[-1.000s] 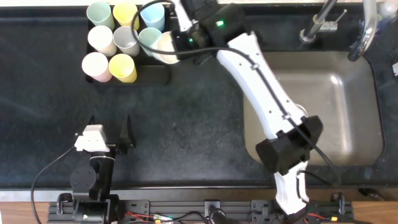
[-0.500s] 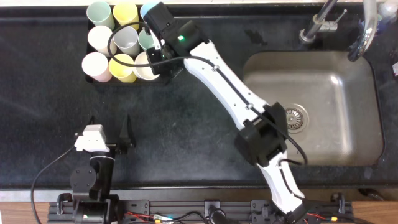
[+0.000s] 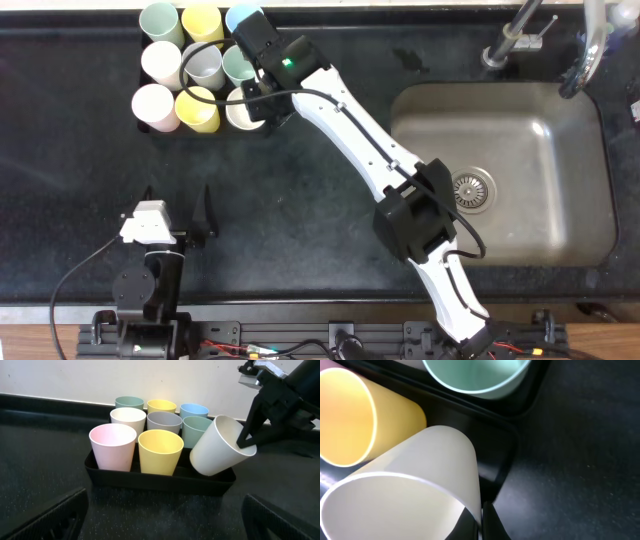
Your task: Store Cups
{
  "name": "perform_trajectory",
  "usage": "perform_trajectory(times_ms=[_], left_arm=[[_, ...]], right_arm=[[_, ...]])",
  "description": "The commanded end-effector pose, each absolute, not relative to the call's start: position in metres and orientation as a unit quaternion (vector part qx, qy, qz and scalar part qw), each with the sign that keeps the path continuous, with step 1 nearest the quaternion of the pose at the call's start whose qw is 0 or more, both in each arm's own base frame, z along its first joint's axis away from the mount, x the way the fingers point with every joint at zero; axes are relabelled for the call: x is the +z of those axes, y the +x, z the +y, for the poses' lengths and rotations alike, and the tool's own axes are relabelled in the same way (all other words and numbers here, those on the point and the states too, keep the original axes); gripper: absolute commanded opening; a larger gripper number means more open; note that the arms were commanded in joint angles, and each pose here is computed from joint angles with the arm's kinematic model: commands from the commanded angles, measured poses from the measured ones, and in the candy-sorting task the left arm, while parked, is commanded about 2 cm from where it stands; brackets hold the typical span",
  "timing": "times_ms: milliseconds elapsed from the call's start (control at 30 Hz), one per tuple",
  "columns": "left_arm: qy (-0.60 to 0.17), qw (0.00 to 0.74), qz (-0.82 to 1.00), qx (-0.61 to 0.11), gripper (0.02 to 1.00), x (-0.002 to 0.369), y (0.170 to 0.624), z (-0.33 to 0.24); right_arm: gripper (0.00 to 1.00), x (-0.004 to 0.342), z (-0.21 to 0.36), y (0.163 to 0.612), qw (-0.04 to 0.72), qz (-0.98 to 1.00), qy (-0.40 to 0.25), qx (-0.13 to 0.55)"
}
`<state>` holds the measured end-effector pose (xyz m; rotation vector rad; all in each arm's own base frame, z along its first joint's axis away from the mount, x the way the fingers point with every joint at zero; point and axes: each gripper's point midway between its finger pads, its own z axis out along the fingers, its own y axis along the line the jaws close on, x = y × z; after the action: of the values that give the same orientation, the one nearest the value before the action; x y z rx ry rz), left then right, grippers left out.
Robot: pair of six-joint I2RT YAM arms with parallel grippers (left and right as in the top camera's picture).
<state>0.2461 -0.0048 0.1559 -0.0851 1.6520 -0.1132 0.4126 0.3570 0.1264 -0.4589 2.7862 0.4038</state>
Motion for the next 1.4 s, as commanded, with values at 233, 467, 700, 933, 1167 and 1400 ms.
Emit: perform_trajectory(times_ms=[233,467,700,933,1167,1400], left_arm=[[-0.04,0.676,0.734,-0.053,0.998,0.156,0.246,-0.005],[-0.041,0.676,0.734,-0.053,1.0,0.156,0.246,-0.005],[-0.04,0.676,0.734,-0.053,1.0,0.156,0.246,-0.005],[-0.04,0.676,0.734,-0.053,1.0,0.156,0.246,-0.005],[-0.041,0.676,0.734,-0.052,0.998,0.156,0.246,-0.005],[-0.04,0.676,0.734,-0.053,1.0,0.156,0.246,-0.005]], right_arm=[[0.042,0.113,0.352,0.419,0.142,0.971,-0.15,0.118],[0.042,0.103,0.351,0.417,0.132,0.973,-0.15,0.112],[0.123,0.103,0.351,0.417,0.131,0.973,-0.15,0.112],[0.213,0.106,0.352,0.419,0.136,0.972,-0.151,0.115],[0.308,0.131,0.351,0.427,0.166,0.966,-0.148,0.131],[0.549,0.199,0.347,0.429,0.226,0.944,-0.167,0.17]])
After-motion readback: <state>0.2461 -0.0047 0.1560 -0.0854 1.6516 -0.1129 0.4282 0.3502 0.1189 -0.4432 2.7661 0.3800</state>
